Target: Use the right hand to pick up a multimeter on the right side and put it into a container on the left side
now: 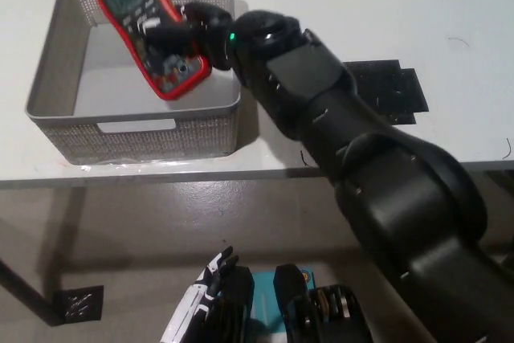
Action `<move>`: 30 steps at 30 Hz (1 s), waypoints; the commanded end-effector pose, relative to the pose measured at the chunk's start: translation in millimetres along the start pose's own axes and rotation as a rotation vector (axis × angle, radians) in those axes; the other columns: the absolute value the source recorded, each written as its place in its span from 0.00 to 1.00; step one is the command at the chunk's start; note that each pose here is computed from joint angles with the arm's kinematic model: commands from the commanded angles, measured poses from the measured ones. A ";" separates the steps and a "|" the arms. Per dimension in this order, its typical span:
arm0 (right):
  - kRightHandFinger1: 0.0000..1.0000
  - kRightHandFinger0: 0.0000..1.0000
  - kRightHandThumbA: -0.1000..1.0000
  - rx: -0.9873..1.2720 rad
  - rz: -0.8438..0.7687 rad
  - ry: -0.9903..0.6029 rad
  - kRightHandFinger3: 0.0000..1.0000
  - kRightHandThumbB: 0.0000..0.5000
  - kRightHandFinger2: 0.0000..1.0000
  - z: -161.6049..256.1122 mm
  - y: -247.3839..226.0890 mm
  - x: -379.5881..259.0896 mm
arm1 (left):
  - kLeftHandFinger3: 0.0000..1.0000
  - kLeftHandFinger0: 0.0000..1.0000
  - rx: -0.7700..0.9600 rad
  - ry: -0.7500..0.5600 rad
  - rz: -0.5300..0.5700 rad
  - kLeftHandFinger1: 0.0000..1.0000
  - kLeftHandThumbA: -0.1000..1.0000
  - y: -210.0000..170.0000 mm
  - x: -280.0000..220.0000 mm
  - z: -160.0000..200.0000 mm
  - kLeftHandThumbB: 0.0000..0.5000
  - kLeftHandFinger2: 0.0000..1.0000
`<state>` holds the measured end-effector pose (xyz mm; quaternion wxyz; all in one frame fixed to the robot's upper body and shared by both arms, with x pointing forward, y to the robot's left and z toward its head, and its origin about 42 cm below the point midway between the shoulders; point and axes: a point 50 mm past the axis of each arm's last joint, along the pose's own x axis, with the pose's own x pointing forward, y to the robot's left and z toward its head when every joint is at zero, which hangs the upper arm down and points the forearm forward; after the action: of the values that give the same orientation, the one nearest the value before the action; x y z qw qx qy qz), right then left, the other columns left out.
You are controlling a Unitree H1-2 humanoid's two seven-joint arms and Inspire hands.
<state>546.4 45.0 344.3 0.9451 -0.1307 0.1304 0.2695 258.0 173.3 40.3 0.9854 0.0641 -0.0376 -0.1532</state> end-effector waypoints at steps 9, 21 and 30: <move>1.00 0.81 0.58 -0.286 -0.163 -0.333 1.00 0.83 1.00 56.2 -9.5 -12.2 | 1.00 1.00 0.033 -0.053 -0.059 1.00 1.00 -3.1 3.3 10.5 1.00 1.00; 1.00 1.00 0.81 -0.327 -0.093 -0.364 1.00 0.96 1.00 66.8 -22.3 -17.5 | 1.00 1.00 0.045 -0.057 -0.088 1.00 1.00 -4.8 5.0 10.0 0.99 1.00; 1.00 1.00 0.96 -0.329 -0.104 -0.442 1.00 0.91 1.00 77.1 -54.8 -30.1 | 1.00 1.00 0.038 -0.051 -0.099 1.00 1.00 -10.7 3.8 10.1 1.00 1.00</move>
<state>560.3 21.1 368.9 0.9375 -0.2379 -0.0321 0.2518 257.0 164.8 42.4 0.9778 0.0776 -0.0431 -0.1896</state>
